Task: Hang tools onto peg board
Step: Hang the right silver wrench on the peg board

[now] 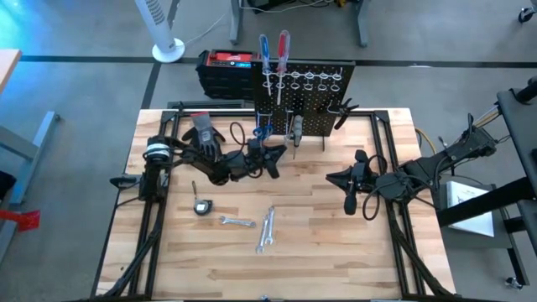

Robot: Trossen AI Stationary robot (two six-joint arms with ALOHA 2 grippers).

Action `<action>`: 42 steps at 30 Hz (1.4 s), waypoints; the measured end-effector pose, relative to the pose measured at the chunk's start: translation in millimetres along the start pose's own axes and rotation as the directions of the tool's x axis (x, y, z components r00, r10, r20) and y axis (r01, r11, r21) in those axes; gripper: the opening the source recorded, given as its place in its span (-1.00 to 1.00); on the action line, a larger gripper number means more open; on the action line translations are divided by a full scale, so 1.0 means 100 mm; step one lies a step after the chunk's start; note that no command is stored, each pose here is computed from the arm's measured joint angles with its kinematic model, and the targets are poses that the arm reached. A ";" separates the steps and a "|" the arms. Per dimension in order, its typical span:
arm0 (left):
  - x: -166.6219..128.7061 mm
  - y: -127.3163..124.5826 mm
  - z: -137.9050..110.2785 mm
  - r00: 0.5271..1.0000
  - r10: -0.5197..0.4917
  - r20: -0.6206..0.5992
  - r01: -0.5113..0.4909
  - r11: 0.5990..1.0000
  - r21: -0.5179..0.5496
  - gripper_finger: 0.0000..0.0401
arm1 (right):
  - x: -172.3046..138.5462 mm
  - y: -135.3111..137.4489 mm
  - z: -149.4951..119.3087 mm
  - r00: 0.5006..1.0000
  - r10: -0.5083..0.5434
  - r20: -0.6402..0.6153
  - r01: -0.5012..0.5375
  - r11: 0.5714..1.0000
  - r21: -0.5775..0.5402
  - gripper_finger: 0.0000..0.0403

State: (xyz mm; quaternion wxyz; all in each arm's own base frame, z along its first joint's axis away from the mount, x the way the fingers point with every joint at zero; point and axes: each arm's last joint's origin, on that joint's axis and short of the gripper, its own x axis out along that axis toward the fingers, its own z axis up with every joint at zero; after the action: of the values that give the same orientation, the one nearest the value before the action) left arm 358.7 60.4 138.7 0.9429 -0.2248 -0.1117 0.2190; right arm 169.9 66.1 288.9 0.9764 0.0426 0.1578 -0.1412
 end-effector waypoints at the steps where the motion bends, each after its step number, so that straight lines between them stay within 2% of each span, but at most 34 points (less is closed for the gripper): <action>1: 0.00 0.01 -0.01 1.000 0.021 -0.006 -0.021 1.000 0.005 -0.80 | 0.00 0.00 0.00 1.000 0.001 0.000 -0.001 1.000 0.004 -0.85; 3: -0.01 0.03 -0.03 0.999 0.052 -0.018 -0.051 0.999 0.015 -0.69 | 0.00 0.00 0.00 1.000 0.003 0.000 -0.003 1.000 0.007 -0.86; 7: -0.02 0.02 -0.03 0.999 0.050 -0.018 -0.050 0.999 0.017 -0.45 | -0.01 0.02 -0.01 1.000 0.013 -0.001 -0.013 1.000 0.005 -0.88; 14: -0.18 -0.12 -0.07 0.999 0.013 -0.041 -0.009 0.993 0.118 -0.16 | -0.02 0.03 -0.01 1.000 0.018 -0.004 -0.018 1.000 0.018 -0.86; 20: -0.56 -0.26 -0.12 0.996 0.018 -0.086 -0.005 0.988 0.152 -0.12 | -0.02 0.02 -0.02 1.000 0.015 -0.012 -0.015 1.000 0.028 -0.88; 22: -0.71 -0.32 -0.14 0.993 0.011 -0.116 0.004 0.992 0.123 -0.12 | -0.02 0.02 -0.02 1.000 0.015 -0.013 -0.014 1.000 0.028 -0.88; 26: -1.00 -0.50 -0.25 0.975 0.000 -0.220 -0.001 1.000 -0.003 -0.15 | -0.02 0.02 -0.02 1.000 0.014 -0.013 -0.013 0.999 0.036 -0.86; 30: -1.28 -0.71 -0.37 0.945 0.071 -0.319 -0.070 0.997 0.015 -0.21 | -0.02 0.02 -0.03 1.000 0.012 -0.015 -0.012 0.999 0.038 -0.84; 33: -1.37 -0.80 -0.37 0.892 0.068 -0.446 -0.059 0.998 0.035 -0.23 | -0.02 0.02 -0.03 1.000 0.011 -0.016 -0.011 0.999 0.038 -0.83; 37: -1.41 -0.87 -0.39 0.724 0.025 -0.690 0.033 0.997 0.071 -0.23 | -0.02 0.02 -0.03 1.000 0.010 -0.016 -0.010 0.999 0.032 -0.84; 40: -1.42 -0.90 -0.40 0.597 0.047 -0.801 0.064 0.992 0.106 -0.23 | -0.01 0.03 -0.03 1.000 0.009 -0.018 -0.008 0.999 0.039 -0.83; 42: -1.43 -0.93 -0.39 0.529 0.075 -0.845 0.087 0.986 0.143 -0.23 | 0.02 0.04 -0.05 1.000 0.006 -0.022 -0.005 0.999 0.052 -0.83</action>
State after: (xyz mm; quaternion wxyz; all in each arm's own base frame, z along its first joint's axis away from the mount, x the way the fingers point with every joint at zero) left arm 279.3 -95.5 132.4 0.8943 -0.2226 0.3781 0.0877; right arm 171.1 70.5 283.7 0.9735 0.0702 0.1649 -0.1420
